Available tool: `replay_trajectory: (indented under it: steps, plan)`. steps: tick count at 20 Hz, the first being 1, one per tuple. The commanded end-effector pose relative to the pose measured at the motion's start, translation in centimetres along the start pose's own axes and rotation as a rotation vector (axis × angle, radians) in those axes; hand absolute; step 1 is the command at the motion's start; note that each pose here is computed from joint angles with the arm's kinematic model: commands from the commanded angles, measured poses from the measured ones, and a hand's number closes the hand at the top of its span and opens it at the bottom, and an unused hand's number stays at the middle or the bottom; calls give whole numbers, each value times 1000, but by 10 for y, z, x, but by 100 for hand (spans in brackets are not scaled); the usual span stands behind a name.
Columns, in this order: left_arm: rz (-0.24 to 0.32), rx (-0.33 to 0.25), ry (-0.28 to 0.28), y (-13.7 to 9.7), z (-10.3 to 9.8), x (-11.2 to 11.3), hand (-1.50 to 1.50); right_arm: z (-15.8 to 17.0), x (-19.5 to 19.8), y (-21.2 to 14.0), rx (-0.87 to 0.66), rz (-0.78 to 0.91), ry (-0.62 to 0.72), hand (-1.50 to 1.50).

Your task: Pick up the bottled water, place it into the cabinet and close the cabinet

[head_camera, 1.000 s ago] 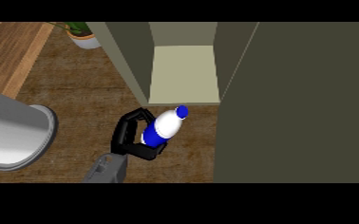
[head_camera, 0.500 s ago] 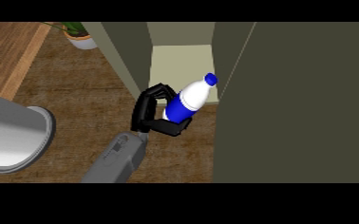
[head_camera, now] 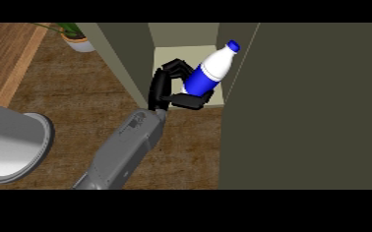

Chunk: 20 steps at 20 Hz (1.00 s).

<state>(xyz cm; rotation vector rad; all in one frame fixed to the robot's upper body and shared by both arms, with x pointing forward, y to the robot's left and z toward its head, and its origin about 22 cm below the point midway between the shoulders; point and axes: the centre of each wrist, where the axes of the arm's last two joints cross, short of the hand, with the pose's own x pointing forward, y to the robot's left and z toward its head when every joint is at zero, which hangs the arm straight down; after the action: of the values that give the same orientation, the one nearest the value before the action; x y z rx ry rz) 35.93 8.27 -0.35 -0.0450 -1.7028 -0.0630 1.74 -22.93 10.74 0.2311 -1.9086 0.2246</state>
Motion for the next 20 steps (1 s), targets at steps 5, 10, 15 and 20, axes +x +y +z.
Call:
replay_trajectory:
  steps: [5,10,15,20]
  plan:
    - [-41,128,48,-2,-42,23,150,-6,16,-6,-7,-76,-43,-150]
    - [-210,240,60,11,-45,5,150,-3,17,-4,15,-67,-35,-150]
    - [-461,341,17,14,-56,9,-150,0,5,-6,3,-62,-58,-150]
    - [-496,396,23,29,-68,19,-150,0,17,-8,26,-71,-60,-150]
